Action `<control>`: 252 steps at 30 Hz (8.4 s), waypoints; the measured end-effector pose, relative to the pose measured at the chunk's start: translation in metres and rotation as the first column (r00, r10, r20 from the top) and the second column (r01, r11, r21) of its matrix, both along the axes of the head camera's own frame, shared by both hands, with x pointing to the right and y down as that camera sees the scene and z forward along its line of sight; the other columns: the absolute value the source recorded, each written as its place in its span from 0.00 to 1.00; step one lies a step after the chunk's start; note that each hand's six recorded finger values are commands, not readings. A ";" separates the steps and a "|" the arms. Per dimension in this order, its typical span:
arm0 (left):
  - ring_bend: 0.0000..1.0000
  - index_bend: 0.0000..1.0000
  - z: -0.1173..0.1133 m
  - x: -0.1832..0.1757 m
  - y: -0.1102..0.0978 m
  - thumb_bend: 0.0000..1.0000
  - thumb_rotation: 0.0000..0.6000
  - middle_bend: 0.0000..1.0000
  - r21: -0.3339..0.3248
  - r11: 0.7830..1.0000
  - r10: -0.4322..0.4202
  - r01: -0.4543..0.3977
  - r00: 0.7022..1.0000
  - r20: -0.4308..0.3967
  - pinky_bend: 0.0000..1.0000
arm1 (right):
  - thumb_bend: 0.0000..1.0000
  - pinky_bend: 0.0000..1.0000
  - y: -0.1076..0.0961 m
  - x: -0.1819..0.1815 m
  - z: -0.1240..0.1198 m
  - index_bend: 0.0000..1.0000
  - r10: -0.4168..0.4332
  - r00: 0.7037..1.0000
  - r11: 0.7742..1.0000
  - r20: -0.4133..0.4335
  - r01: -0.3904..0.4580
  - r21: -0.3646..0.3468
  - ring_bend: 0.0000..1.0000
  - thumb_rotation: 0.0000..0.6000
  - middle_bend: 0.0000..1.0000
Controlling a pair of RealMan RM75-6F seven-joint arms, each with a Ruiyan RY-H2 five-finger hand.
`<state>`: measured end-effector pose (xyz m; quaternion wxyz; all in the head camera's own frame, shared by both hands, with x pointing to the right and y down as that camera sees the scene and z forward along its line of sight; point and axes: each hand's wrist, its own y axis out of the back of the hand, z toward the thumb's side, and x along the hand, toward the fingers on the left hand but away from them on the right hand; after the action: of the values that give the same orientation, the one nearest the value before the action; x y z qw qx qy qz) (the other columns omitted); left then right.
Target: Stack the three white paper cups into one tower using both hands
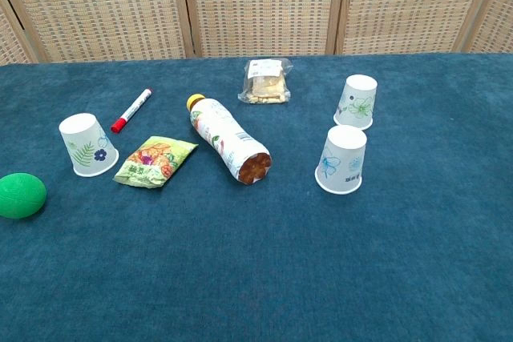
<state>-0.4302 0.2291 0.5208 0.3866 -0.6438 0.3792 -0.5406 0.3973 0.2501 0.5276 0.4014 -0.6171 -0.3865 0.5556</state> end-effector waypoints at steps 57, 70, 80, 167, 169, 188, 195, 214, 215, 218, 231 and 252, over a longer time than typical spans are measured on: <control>0.00 0.00 0.071 -0.023 -0.056 0.00 1.00 0.00 -0.051 0.993 -0.104 0.111 0.987 0.124 0.00 | 0.20 0.44 -0.284 -0.186 0.224 0.33 -0.100 0.994 0.934 0.050 0.111 -0.341 0.34 1.00 0.38; 0.00 0.00 0.067 -0.022 -0.054 0.00 1.00 0.00 -0.054 0.993 -0.100 0.106 0.989 0.107 0.00 | 0.32 0.63 -0.284 -0.201 0.219 0.52 -0.120 0.989 0.942 0.089 0.142 -0.304 0.52 1.00 0.56; 0.00 0.00 0.059 -0.014 -0.048 0.00 1.00 0.00 -0.055 0.996 -0.066 0.070 0.995 0.071 0.00 | 0.33 0.63 -0.278 -0.227 0.162 0.52 -0.228 0.951 0.938 0.208 0.272 -0.216 0.52 1.00 0.56; 0.00 0.00 0.125 0.096 -0.142 0.00 1.00 0.00 -0.131 0.939 0.326 -0.318 0.945 0.043 0.00 | 0.00 0.00 -0.101 0.005 0.043 0.00 -0.120 0.990 0.993 -0.076 0.118 -0.031 0.00 1.00 0.00; 0.00 0.00 0.137 0.109 -0.149 0.00 1.00 0.00 -0.146 0.926 0.360 -0.349 0.931 0.055 0.00 | 0.00 0.00 -0.084 0.005 0.045 0.00 -0.083 0.995 0.996 -0.057 0.081 -0.046 0.00 1.00 0.00; 0.13 0.22 0.178 0.112 -0.160 0.00 1.00 0.07 -0.300 0.900 0.364 -0.315 0.923 0.123 0.20 | 0.00 0.00 -0.053 0.005 0.049 0.00 -0.027 0.997 0.999 -0.069 0.024 -0.042 0.00 1.00 0.00; 0.20 0.26 0.186 0.105 -0.163 0.00 1.00 0.13 -0.314 0.905 0.345 -0.287 0.927 0.149 0.26 | 0.00 0.00 -0.054 0.006 0.046 0.00 -0.019 0.998 0.999 -0.067 0.017 -0.032 0.00 1.00 0.00; 0.42 0.53 0.170 0.110 -0.175 0.07 1.00 0.38 -0.270 0.932 0.267 -0.243 0.962 0.056 0.44 | 0.00 0.00 -0.053 0.004 0.042 0.00 -0.019 0.998 1.000 -0.053 0.018 -0.026 0.00 1.00 0.00; 0.42 0.53 0.165 0.114 -0.176 0.07 1.00 0.38 -0.258 0.933 0.269 -0.250 0.962 0.042 0.44 | 0.00 0.00 -0.053 0.003 0.041 0.00 -0.020 0.999 1.000 -0.050 0.019 -0.025 0.00 1.00 0.00; 0.42 0.53 0.144 0.135 -0.179 0.07 1.00 0.38 -0.214 0.933 0.294 -0.290 0.956 -0.015 0.43 | 0.00 0.00 -0.054 0.002 0.038 0.00 -0.019 0.999 1.000 -0.044 0.018 -0.019 0.00 1.00 0.00; 0.42 0.53 0.063 0.296 -0.200 0.07 1.00 0.38 -0.063 0.823 0.551 -0.564 0.820 -0.152 0.41 | 0.00 0.00 -0.056 0.008 0.039 0.00 0.008 0.999 0.999 -0.040 -0.009 -0.032 0.00 1.00 0.00; 0.42 0.53 0.093 0.451 -0.157 0.07 1.00 0.38 -0.141 0.665 0.728 -0.734 0.679 -0.101 0.40 | 0.00 0.00 -0.065 0.030 0.040 0.00 0.078 0.996 0.996 -0.035 -0.079 -0.042 0.00 1.00 0.00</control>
<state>0.0207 0.0719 0.6138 0.5075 -0.7818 0.0488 -0.3591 0.4276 0.1855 0.5680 0.3721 -0.6008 -0.3917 0.5892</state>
